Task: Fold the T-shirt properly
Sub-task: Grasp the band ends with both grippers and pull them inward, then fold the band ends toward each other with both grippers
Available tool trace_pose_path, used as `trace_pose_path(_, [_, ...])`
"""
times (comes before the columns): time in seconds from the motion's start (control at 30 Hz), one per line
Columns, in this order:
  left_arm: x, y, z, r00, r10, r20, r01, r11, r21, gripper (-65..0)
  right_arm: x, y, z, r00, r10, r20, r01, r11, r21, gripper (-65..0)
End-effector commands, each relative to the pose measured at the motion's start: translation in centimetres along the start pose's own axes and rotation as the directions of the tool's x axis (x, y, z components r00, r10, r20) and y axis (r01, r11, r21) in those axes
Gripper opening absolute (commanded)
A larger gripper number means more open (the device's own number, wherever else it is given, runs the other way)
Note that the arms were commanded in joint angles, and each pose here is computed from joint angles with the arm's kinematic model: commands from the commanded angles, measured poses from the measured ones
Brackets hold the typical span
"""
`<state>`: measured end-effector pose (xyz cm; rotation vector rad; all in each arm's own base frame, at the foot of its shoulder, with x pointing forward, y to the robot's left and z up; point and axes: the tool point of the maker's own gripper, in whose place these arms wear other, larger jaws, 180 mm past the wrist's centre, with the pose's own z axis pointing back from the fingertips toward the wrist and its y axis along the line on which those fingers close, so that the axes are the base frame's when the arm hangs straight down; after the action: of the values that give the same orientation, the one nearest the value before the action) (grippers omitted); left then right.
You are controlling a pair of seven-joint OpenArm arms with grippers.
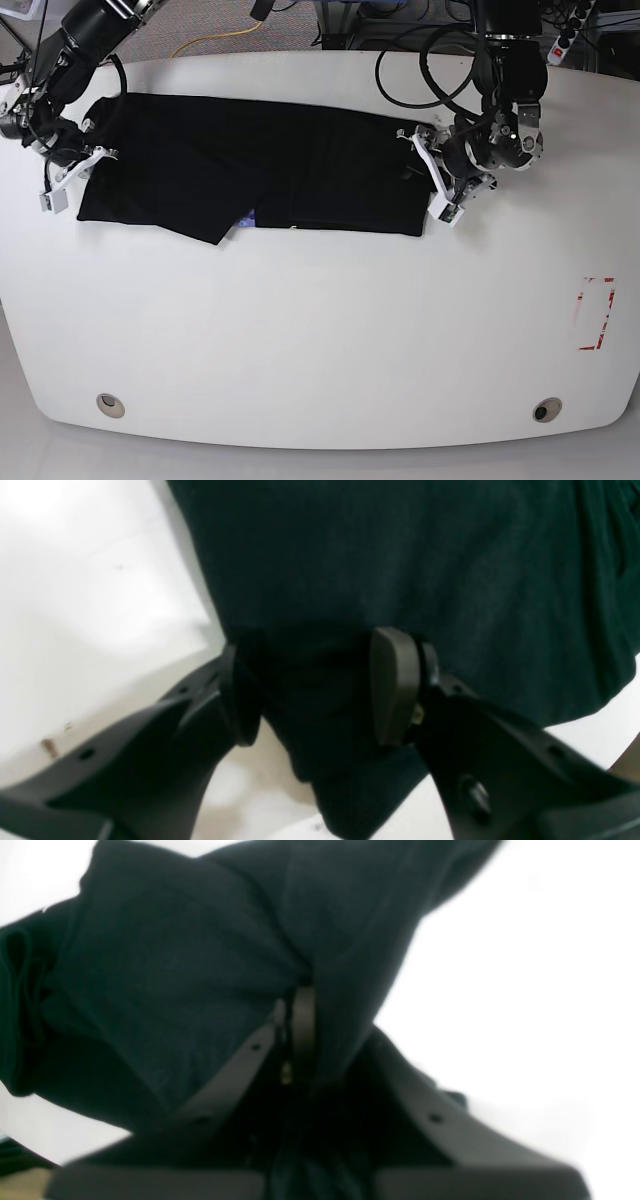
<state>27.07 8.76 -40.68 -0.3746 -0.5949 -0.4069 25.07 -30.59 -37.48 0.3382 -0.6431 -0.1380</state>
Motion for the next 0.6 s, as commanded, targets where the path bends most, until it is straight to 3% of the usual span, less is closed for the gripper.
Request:
trace_pose_path(0.0, [0.2,-0.6,-0.4,1.000,-0.013,-0.009,0.013,1.000,-0.019,-33.9,3.1,1.0,1.5,0.993,0.081,0.090,-0.079,0.997,-0.024,-65.0])
trace_pose_path(0.13, [1.0,-1.0,-0.9,1.000,-0.031,-0.004,0.031,0.999,-0.033,-33.9,3.5,3.6,1.8,0.981,0.169,0.093,-0.167,0.986,-0.021,-65.0])
trace_pose_path(0.27, [1.0,-2.0,-1.7,1.000,-0.009,-0.004,0.009,0.998,-0.061,-33.9,4.8,7.8,2.1,0.949,0.281,0.142,-0.283,0.959,-0.006,-65.0])
trace_pose_path(0.43, [1.9,-1.8,-2.3,1.000,0.000,0.001,0.000,0.998,-0.068,-33.9,4.5,14.2,1.4,0.917,0.353,0.187,-0.373,0.924,0.084,-65.0])
trace_pose_path(0.57, [1.4,-1.6,-2.9,1.000,0.016,-0.021,-0.017,0.997,-0.075,-33.9,3.9,18.2,0.3,0.917,0.331,0.223,-0.376,0.903,0.205,-65.0])
